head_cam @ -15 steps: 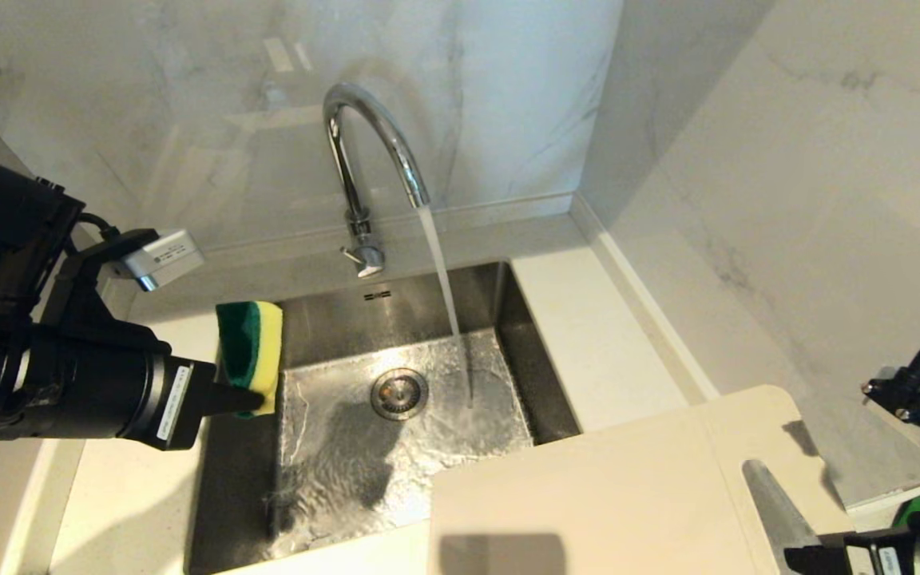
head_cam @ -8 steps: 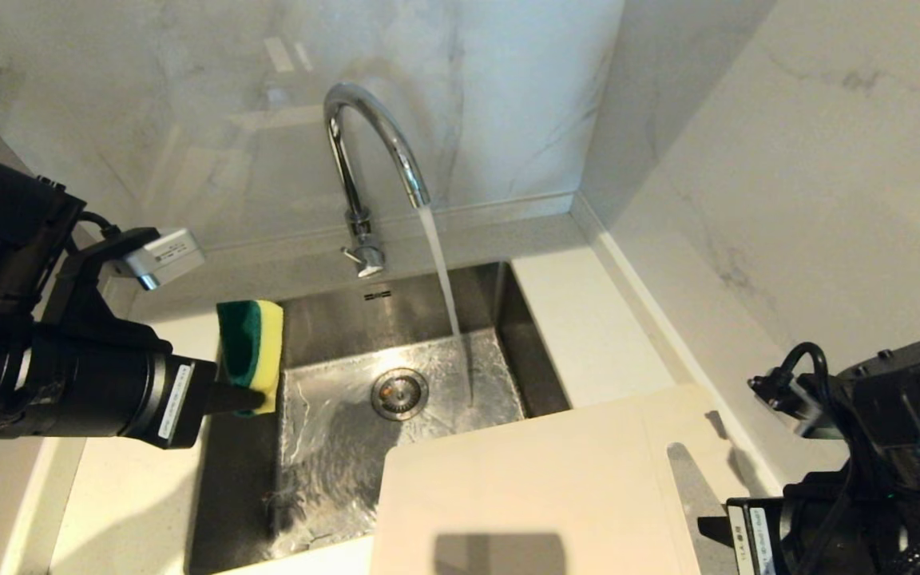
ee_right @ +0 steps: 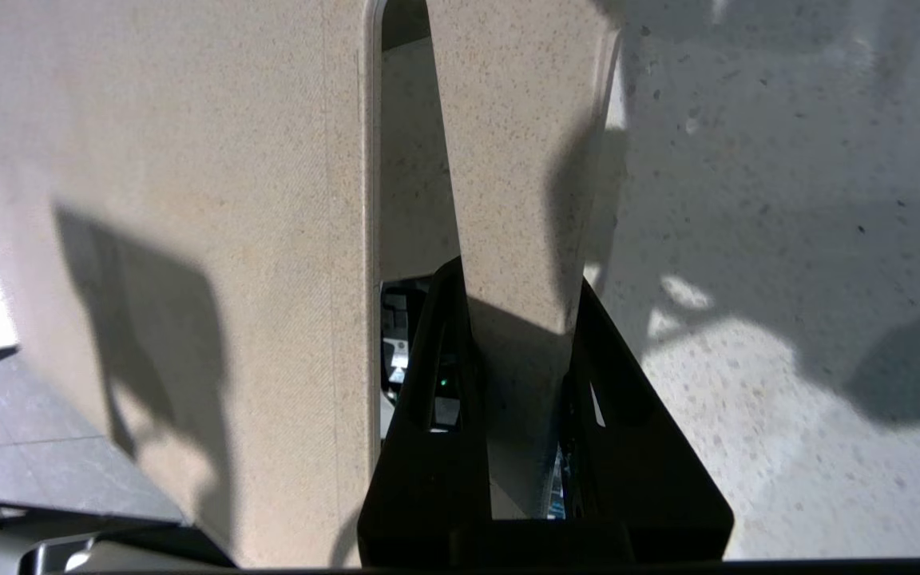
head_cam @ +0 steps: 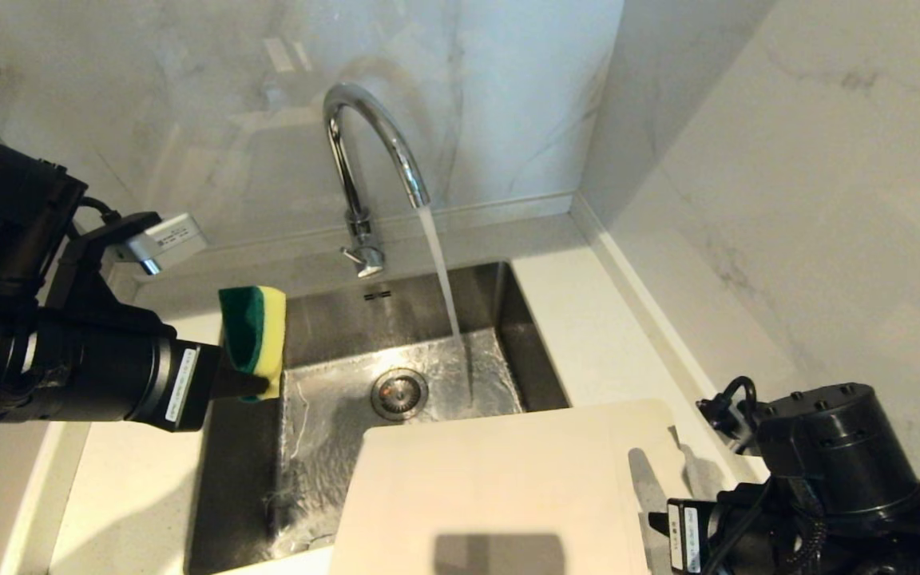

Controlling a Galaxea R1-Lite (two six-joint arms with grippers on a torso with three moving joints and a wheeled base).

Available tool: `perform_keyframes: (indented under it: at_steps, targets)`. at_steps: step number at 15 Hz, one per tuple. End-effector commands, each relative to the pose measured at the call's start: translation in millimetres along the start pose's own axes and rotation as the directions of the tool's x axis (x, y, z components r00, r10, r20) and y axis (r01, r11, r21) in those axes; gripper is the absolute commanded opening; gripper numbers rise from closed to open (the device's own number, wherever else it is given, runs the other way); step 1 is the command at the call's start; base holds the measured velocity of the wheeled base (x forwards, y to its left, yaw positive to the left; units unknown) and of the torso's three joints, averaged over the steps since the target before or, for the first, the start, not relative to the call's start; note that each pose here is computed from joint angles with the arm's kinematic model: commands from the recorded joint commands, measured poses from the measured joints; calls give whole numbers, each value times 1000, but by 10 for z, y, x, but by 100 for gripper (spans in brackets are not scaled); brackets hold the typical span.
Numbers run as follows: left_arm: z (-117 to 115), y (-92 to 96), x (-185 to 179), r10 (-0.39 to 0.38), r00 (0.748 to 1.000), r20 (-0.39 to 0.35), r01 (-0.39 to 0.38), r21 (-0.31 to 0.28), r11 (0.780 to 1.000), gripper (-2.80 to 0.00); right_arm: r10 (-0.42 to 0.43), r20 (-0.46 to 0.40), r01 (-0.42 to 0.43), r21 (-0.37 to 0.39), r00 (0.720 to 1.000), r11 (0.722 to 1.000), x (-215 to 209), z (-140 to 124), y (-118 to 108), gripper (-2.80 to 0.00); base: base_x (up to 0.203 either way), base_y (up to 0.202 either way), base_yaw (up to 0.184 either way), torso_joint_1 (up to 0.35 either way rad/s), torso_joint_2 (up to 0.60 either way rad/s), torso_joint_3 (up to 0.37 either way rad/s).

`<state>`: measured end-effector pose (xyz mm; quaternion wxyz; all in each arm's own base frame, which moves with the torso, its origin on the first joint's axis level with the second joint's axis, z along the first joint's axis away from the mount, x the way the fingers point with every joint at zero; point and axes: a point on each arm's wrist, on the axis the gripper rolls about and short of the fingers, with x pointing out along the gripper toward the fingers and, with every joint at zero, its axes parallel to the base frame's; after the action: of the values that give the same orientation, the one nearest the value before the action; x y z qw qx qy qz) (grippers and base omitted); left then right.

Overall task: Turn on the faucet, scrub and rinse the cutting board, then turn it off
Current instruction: Put down the cutting board

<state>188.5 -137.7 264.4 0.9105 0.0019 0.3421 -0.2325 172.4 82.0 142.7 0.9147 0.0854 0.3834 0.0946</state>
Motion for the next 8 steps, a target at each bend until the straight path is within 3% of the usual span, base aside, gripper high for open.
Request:
perform_keyframes:
  at_steps: [1,5,8]
  targets:
    - [12,-4,-4,0,1000,3,0,-1,1000,-280,-17,-29,17,1,999,1000,262,-45,1,-280,0,0,0,0,0,0]
    - [-1,-1,-1,-1,1000,-2,1,-1,1000,-280,-18,16,18,26,1000,1000,607,-74,-46,-280,0,0,0,0,0,0]
    - [-19,4,-11,0,1000,-5,0,0,1000,-280,-28,118,19,80,993,997,809,-18,-198,-280,0,0,0,0,0,0]
